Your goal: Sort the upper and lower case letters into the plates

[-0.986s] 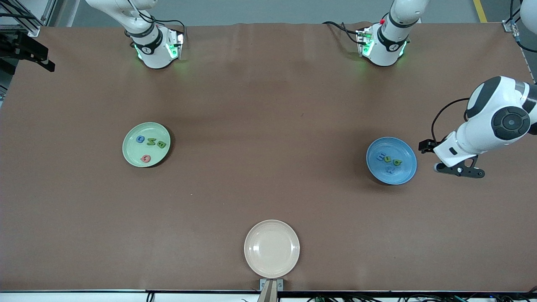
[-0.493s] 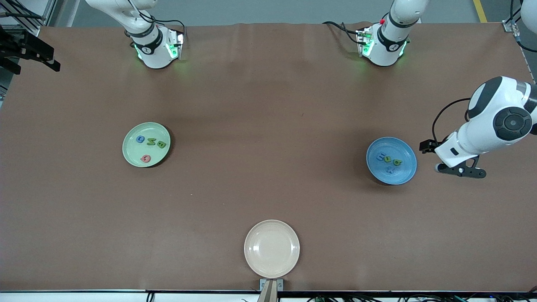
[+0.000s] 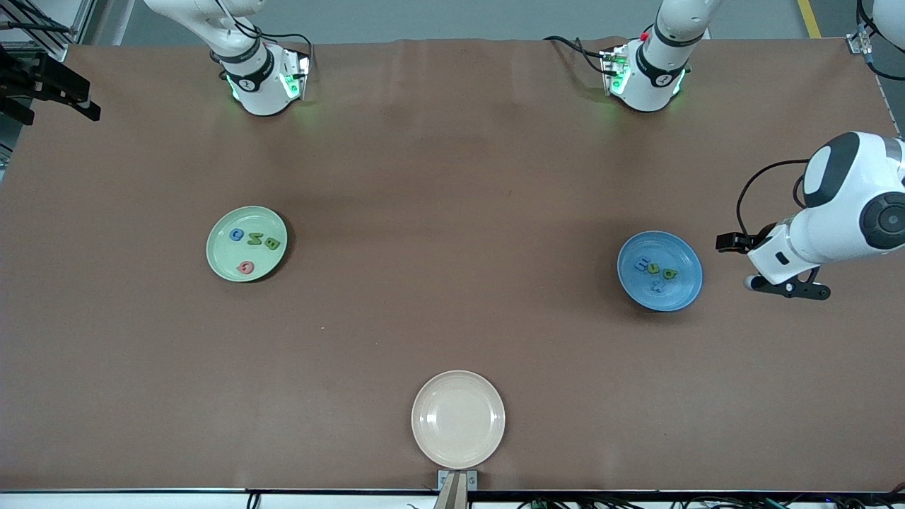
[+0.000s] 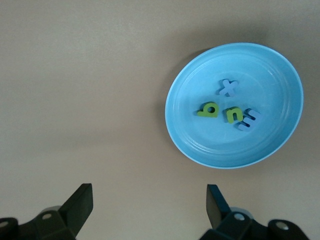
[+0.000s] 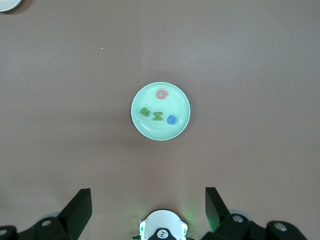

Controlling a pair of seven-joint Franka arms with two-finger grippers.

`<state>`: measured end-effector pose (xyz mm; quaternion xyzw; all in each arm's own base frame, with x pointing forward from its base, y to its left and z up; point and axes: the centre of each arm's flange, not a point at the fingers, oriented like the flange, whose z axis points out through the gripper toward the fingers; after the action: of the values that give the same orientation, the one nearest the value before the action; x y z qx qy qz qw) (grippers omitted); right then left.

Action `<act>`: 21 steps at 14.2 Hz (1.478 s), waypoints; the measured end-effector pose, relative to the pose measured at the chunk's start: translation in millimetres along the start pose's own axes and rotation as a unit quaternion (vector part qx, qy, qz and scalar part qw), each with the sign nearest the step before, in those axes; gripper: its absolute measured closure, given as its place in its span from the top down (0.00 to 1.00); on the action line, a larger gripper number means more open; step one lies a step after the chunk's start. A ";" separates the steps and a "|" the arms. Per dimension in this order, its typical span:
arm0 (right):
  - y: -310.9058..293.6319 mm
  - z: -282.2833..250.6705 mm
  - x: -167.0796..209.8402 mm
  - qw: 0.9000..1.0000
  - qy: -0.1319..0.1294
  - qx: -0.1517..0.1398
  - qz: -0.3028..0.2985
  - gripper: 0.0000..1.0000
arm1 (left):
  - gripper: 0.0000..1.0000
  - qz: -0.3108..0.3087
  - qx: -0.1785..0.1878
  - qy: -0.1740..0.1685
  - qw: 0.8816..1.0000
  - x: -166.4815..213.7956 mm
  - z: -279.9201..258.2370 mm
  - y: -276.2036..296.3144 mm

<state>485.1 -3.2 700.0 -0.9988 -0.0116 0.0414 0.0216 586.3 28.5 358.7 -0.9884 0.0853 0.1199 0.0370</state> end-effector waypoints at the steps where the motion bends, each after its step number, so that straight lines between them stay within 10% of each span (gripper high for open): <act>1: 0.0 0.0 0.0 1.000 0.000 0.000 0.005 1.00 | 1.00 -0.001 -0.001 0.002 1.000 -1.8 -9.7 1.4; 21: 0.1 -1.9 -0.2 1.000 0.003 -0.003 0.008 1.00 | 1.00 -0.053 -0.044 0.122 0.990 -65.3 -147.2 -1.1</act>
<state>485.1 -3.4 701.9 -0.9991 -0.0040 0.0388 0.0182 558.0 26.3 517.2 -0.9995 0.0311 0.0001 -0.0113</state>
